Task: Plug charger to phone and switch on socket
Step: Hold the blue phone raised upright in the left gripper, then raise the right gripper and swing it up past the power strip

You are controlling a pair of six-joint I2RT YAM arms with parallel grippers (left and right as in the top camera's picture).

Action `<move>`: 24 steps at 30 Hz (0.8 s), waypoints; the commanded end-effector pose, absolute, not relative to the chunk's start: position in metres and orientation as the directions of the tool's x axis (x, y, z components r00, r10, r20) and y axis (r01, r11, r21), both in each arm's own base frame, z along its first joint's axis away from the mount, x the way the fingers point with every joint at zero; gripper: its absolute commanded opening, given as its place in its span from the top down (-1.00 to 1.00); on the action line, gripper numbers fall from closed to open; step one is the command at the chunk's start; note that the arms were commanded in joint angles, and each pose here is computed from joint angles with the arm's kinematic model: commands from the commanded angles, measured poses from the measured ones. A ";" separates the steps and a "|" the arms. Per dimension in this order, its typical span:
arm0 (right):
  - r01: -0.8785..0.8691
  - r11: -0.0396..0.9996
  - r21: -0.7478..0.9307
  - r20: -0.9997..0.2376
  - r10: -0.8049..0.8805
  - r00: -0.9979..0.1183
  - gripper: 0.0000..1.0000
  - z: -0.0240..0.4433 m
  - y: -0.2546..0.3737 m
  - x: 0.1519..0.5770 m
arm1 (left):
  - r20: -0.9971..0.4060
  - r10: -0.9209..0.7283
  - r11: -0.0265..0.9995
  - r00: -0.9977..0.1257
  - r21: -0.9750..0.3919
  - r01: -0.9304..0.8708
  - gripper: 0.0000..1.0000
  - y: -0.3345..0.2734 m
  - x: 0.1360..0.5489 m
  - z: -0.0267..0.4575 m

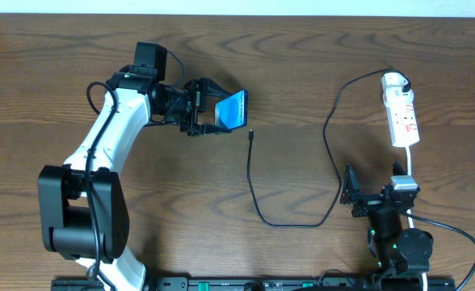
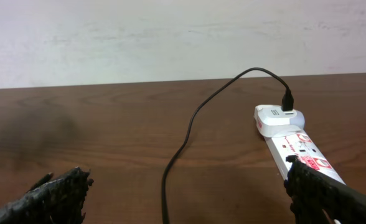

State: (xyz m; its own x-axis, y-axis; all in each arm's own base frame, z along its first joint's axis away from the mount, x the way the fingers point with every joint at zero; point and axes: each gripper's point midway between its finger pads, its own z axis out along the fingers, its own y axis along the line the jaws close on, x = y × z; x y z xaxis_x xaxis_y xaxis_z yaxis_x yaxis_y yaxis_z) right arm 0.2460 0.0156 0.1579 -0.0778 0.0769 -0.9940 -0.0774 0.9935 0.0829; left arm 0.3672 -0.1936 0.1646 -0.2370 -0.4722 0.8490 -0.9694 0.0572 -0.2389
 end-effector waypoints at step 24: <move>-0.097 0.979 0.178 -0.983 0.182 0.026 -0.98 0.190 0.017 0.248 | 0.872 -0.396 0.056 -0.288 -0.290 -0.955 -0.27 -0.198 0.366 0.196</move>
